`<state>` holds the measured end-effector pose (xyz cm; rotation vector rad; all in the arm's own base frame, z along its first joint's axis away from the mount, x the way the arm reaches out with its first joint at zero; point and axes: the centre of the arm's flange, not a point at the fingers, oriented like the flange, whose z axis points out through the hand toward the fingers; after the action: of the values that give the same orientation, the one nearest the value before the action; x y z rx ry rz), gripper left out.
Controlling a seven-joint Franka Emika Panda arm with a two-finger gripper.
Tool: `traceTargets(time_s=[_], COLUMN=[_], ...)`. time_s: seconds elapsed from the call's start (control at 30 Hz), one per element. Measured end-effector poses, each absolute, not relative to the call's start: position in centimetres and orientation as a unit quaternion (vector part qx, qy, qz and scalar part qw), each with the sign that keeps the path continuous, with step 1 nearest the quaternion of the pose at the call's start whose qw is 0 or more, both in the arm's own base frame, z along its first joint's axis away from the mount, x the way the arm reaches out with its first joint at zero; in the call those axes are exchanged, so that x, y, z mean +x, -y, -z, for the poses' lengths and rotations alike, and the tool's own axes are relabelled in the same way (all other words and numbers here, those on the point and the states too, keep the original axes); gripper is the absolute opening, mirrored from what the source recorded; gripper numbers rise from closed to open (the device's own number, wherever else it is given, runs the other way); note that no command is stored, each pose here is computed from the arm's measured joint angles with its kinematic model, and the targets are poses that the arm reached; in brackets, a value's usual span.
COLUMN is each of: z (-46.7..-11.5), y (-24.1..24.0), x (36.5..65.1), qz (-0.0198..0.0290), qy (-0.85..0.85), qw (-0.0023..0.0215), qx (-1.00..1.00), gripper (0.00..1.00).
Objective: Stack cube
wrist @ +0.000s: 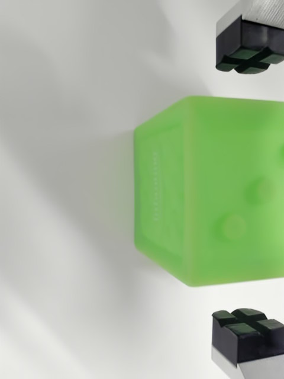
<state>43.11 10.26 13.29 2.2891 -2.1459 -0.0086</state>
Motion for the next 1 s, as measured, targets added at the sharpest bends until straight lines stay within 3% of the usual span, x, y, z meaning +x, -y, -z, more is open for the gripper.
traceTargets(time_s=[0.37, 0.4, 1.0], z=[-11.5, -11.5, -11.5], y=[-10.3, -10.3, -10.3], x=[43.1, 43.1, 43.2], qz=[0.002, 0.002, 0.0016], qy=[0.684, 0.684, 0.684], qw=[0.0015, 0.0014, 0.0009], qx=[0.73, 0.73, 0.73], gripper=[1.0, 0.0, 0.0])
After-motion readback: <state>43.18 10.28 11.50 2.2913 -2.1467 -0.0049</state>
